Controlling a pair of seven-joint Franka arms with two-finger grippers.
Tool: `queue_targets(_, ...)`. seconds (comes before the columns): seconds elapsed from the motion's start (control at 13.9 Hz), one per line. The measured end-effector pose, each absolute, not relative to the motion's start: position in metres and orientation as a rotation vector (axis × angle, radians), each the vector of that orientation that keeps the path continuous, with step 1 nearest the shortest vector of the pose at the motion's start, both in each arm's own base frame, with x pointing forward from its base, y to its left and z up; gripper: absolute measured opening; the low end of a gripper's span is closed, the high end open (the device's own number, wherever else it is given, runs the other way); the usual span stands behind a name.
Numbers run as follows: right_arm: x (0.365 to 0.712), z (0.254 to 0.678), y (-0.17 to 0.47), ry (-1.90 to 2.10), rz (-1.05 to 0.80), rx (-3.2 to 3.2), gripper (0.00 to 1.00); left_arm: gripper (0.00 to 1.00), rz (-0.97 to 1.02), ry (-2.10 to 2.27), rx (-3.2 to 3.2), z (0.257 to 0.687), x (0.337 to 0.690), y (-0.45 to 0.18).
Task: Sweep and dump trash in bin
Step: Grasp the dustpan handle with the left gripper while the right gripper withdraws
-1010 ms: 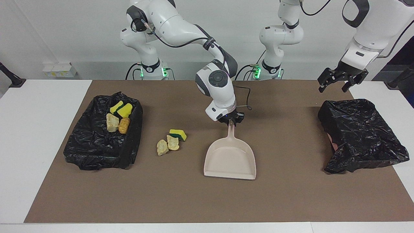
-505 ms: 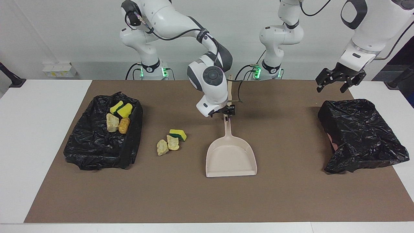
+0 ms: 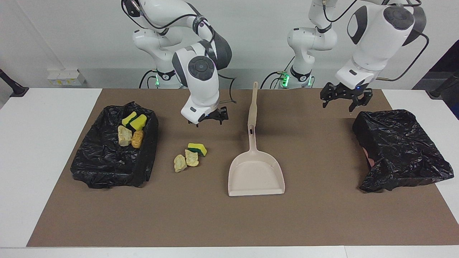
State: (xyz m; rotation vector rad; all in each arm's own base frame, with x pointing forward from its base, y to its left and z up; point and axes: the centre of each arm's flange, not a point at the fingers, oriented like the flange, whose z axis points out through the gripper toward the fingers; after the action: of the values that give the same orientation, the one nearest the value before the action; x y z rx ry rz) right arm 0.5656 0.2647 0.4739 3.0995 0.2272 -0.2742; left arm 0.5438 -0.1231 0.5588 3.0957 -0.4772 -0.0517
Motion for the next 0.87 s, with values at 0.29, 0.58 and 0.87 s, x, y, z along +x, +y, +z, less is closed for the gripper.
queue_targets(0.29, 0.585, 0.525, 0.158, 0.326, -0.19, 3.115, 1.0, 1.0, -0.074, -0.521, 3.096, 0.503, 0.544, -0.203)
queue_targets(0.58, 0.585, 0.553, 0.087, 0.217, -0.155, 3.142, 1.0, 1.0, -0.026, -0.369, 3.118, 0.443, 0.539, -0.294)
queue_targets(0.87, 0.581, 0.56, 0.067, 0.213, -0.174, 3.17, 1.0, 1.0, 0.008, -0.23, 3.111, 0.388, 0.549, -0.333)
